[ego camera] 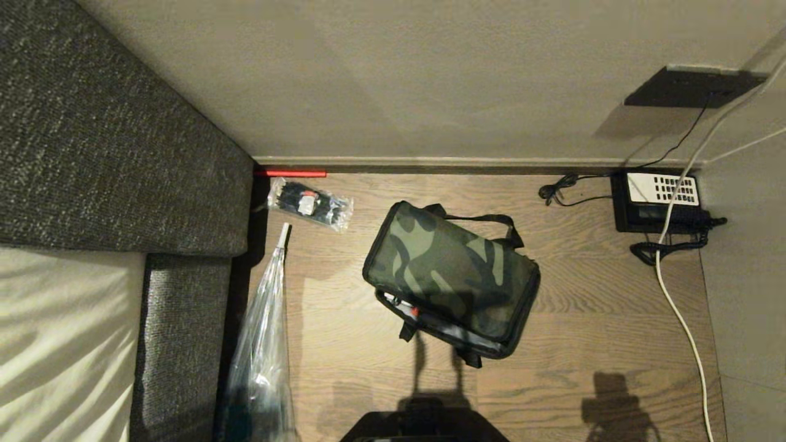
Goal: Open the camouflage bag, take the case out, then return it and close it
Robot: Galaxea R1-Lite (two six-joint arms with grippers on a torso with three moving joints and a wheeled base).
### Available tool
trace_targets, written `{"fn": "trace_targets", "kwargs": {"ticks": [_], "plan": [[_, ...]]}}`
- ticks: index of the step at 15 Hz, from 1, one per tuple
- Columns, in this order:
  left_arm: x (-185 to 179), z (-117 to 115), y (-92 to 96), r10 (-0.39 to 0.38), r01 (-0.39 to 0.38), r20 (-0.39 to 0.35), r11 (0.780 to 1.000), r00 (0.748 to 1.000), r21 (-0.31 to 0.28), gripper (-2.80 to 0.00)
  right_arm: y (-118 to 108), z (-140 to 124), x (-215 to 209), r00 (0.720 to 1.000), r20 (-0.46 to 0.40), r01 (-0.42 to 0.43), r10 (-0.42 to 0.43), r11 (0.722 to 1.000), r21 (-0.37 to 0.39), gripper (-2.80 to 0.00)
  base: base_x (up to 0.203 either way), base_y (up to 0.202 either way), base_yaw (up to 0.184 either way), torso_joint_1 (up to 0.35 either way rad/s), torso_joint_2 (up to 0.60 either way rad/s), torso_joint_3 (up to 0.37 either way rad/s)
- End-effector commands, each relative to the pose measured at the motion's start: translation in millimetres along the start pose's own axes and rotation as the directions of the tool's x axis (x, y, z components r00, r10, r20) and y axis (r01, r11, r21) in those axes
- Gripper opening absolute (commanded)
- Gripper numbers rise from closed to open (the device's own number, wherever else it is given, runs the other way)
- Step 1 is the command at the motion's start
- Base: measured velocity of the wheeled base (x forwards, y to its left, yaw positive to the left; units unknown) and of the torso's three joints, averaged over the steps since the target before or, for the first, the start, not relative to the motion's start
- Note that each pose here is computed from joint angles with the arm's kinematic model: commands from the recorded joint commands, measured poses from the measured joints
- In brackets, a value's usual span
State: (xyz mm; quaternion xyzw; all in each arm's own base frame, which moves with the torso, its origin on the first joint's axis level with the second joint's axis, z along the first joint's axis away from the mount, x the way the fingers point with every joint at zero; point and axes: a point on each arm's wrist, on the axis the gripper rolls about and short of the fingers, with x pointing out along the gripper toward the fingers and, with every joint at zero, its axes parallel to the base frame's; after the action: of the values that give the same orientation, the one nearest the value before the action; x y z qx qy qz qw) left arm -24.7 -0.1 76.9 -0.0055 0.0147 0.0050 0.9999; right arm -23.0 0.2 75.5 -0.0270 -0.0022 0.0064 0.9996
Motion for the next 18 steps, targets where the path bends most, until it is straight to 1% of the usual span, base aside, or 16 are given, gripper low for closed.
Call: {"fn": "trace_targets", "kwargs": {"ticks": [1, 18], "plan": [[0.0, -0.1, 0.0, 0.001, -0.001, 0.0, 1.0, 1.0, -0.001, -2.8, 0.0, 0.1, 0.1, 1.0, -0.001, -0.001, 0.001, 1.0, -0.001, -2.8, 0.0, 0.0, 0.0, 0.005, 0.01, 0.208], [0.0, -0.2, 0.0, 0.001, -0.001, -0.001, 1.0, 1.0, 0.0, -2.8, 0.0, 0.1, 0.1, 1.0, -0.001, -0.001, 0.001, 1.0, -0.001, -2.8, 0.0, 0.0, 0.0, 0.003, 0.0, 0.206]]}}
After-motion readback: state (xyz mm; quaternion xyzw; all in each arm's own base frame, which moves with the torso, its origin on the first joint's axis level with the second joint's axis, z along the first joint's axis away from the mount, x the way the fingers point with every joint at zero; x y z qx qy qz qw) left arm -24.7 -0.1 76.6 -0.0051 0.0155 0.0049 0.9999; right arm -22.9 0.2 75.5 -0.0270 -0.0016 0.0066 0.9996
